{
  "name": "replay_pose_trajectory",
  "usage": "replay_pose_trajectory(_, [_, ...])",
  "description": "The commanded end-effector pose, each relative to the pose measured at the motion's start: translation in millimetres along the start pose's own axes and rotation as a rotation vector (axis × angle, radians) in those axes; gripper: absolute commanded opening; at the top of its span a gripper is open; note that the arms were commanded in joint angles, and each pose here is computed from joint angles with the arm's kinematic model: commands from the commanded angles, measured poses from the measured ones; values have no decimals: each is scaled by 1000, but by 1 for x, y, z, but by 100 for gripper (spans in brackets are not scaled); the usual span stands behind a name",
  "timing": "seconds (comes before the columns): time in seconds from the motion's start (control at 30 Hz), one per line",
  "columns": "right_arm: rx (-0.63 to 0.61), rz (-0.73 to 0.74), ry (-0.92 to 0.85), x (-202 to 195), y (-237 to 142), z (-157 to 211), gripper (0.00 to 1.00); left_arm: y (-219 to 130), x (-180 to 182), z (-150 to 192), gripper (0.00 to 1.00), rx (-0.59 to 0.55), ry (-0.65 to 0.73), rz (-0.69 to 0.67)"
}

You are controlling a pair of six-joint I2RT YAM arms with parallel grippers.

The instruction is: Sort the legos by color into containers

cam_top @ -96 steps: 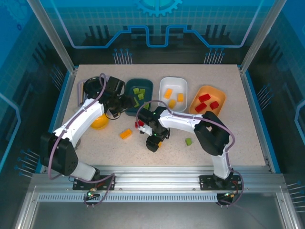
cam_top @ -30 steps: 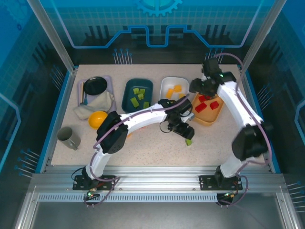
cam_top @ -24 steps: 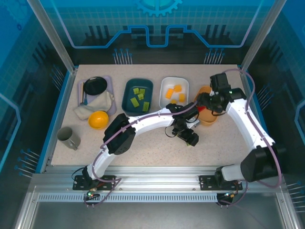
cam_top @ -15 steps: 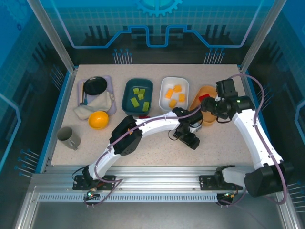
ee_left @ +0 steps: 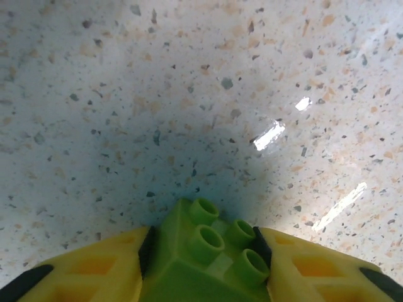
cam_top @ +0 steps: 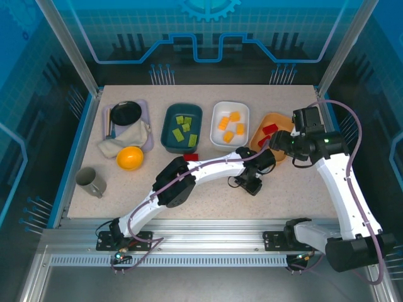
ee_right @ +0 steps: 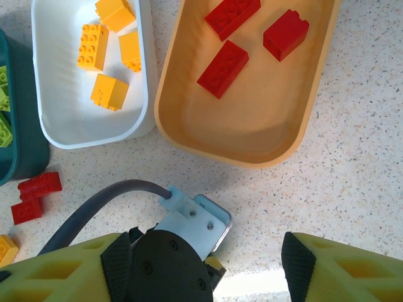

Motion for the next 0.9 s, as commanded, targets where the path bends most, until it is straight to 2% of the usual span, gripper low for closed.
replay_pose_trajectory(0.0, [-16,-24,12,-1,-14,-1,66,10,3,5,37,14,2,-81])
replay_pose_trajectory(0.2, [-32,-39,-8,-1,-18,0,64,-23,10,-3,34,-70,-23,-105])
replay_pose_trajectory(0.33, [-34,-107,-22,8,-18,-5,63,-60,36,-12,34,-122,-139,-94])
replay_pose_trajectory(0.53, [-17,-212,-212,59,-8,-13,61,-117,110,-15,34,-198,-325,-121])
replay_pose_trajectory(0.63, [20,-328,-292,94,7,-12,62,-136,155,-13,34,-221,-402,-157])
replay_pose_trajectory(0.87, [183,-537,-499,170,47,-8,62,-145,251,-8,34,-212,-579,-296])
Point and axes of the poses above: each hand's point on the last joint's axis, 136 mm out from that joint toward the fingers, its own y axis out along the fingers, its own x axis along the line the jaws close on, z = x × y, the point moved 7 cm from there along -y, back along the fingers, and after that the axes turned 7 degrees about -y, right-handed, at the moved point
